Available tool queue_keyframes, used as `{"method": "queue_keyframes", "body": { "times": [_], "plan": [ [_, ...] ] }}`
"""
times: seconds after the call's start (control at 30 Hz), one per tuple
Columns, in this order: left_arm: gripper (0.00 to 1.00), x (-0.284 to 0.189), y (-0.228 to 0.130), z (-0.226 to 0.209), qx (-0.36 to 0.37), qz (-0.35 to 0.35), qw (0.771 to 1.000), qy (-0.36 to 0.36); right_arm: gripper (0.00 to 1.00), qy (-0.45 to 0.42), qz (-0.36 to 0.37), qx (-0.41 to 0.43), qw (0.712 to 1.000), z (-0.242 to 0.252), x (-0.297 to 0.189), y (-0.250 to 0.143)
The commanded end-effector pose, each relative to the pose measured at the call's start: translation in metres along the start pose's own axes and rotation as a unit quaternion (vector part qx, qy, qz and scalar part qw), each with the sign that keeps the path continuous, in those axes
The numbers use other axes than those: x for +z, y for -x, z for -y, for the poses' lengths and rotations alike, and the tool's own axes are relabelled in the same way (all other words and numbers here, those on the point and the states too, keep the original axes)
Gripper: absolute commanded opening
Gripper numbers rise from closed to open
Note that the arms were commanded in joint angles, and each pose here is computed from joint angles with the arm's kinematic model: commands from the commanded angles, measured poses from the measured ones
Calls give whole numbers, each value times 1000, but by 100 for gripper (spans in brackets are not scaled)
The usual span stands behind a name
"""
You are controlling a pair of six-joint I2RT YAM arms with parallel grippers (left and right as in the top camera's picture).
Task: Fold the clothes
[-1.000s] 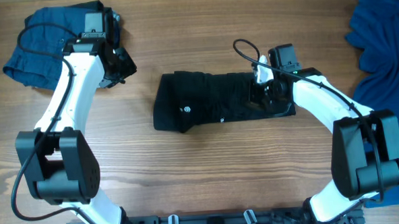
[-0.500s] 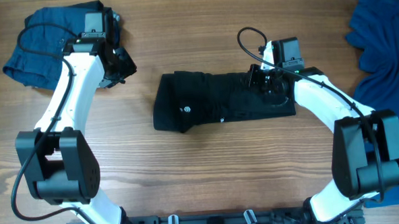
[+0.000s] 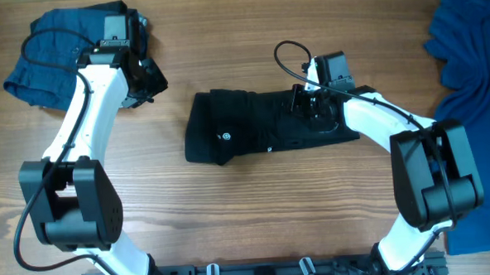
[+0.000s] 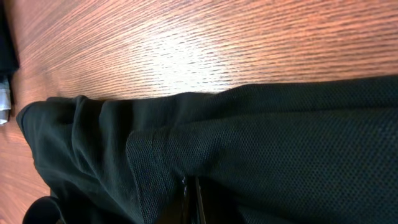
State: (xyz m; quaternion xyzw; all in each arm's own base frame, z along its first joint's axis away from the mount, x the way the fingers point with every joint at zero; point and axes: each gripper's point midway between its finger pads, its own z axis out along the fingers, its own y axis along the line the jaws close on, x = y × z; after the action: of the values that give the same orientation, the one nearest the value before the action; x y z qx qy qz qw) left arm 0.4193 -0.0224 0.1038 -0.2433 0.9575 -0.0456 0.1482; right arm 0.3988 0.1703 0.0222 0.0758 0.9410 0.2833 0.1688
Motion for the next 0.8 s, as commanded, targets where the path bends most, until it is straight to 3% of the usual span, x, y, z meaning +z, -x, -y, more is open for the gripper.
{"method": "queue_keyframes", "body": {
  "times": [0.0,0.23,0.4,0.53,0.6,0.77],
  "plan": [
    [45,-2,2,3,5,2,1000,-6,4,26,22,-6,999,-18,-15,17],
    [45,-2,2,3,5,2,1000,-6,8,28,77,-74,994,-27,-69,42],
    [45,-2,2,3,5,2,1000,-6,14,-30,64,-117,991,32,-108,43],
    [45,-2,2,3,5,2,1000,-6,34,-81,31,-158,984,88,-129,33],
    [45,-2,2,3,5,2,1000,-6,35,-127,28,-168,977,118,-138,34],
    [46,-2,2,3,4,2,1000,-6,37,-134,25,-180,974,130,-130,31]
  ]
}}
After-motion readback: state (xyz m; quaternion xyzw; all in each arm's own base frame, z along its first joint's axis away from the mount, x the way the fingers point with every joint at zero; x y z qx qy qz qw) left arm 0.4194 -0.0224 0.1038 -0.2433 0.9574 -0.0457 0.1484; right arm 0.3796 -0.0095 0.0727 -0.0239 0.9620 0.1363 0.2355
